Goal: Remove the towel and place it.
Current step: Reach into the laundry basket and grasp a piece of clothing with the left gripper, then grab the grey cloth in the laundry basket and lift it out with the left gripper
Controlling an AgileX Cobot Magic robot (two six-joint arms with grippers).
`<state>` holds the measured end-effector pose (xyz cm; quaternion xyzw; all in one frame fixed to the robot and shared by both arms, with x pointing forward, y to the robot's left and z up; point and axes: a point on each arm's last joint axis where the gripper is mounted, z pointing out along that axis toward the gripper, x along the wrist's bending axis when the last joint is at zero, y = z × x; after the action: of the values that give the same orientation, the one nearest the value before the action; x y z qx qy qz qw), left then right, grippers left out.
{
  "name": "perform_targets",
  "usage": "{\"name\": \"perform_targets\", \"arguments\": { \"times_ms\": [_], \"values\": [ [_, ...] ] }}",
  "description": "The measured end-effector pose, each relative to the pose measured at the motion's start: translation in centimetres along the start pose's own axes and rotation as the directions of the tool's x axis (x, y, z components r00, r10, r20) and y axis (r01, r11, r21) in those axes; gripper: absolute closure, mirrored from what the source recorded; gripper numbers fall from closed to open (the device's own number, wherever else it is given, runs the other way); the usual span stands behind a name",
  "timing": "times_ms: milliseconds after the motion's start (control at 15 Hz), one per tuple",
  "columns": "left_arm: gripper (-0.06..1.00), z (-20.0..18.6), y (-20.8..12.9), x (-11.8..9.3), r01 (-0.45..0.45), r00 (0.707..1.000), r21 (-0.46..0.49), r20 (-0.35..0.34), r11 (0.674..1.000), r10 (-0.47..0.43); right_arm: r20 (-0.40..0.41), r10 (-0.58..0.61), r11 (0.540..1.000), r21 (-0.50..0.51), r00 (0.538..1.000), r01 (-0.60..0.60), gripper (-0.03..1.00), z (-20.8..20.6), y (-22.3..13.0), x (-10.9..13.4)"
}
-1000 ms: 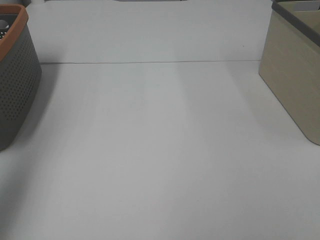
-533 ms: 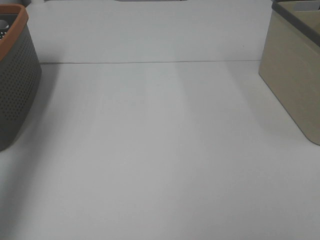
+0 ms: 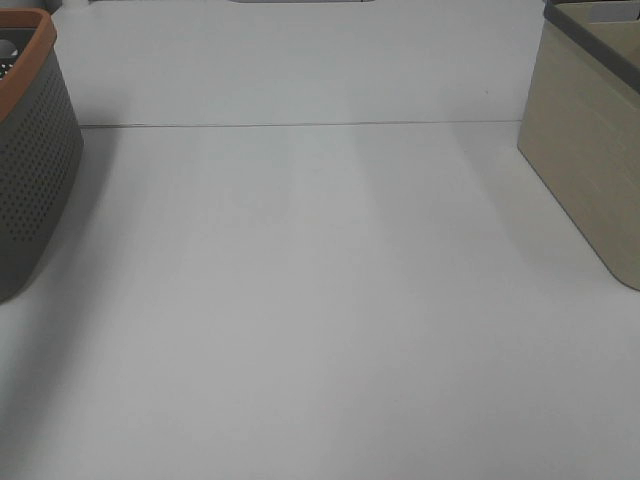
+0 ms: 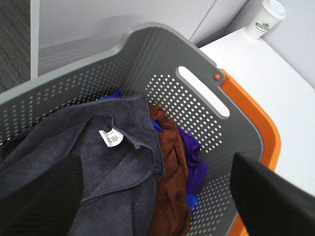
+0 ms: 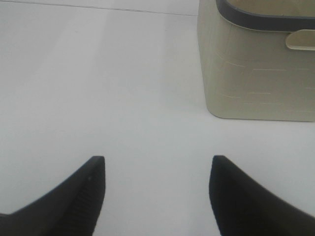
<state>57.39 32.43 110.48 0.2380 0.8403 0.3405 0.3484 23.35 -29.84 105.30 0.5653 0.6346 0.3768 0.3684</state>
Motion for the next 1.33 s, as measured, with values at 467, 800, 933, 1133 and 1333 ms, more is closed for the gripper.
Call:
{"name": "perform_targets", "arguments": {
  "times_ms": [467,800,933,1133,1333],
  "values": [
    [0.18,9.6,-3.0,2.3,0.302,0.953,0.095,-0.045,0.949,-0.299,0.000,0.000,1.000,0.000,1.000,0.000,0.35,0.0,0.0,0.0],
    [0.18,15.8,-5.6,3.2,0.367,0.929,0.143,-0.109,0.919,-0.354,0.000,0.000,1.000,0.000,1.000,0.000,0.35,0.0,0.0,0.0],
    [0.21,16.9,-5.7,2.7,0.368,0.929,0.143,-0.099,0.919,-0.357,0.000,0.000,1.000,0.000,1.000,0.000,0.35,0.0,0.0,0.0],
    [0.22,18.4,-5.8,2.2,0.372,0.928,0.141,-0.096,0.918,-0.361,0.000,0.000,1.000,0.000,1.000,0.000,0.35,0.0,0.0,0.0],
    [0.22,19.3,-6.2,2.1,0.379,0.925,0.145,-0.096,0.914,-0.369,0.000,0.000,1.000,0.000,1.000,0.000,0.35,0.0,0.0,0.0]
  ]
}}
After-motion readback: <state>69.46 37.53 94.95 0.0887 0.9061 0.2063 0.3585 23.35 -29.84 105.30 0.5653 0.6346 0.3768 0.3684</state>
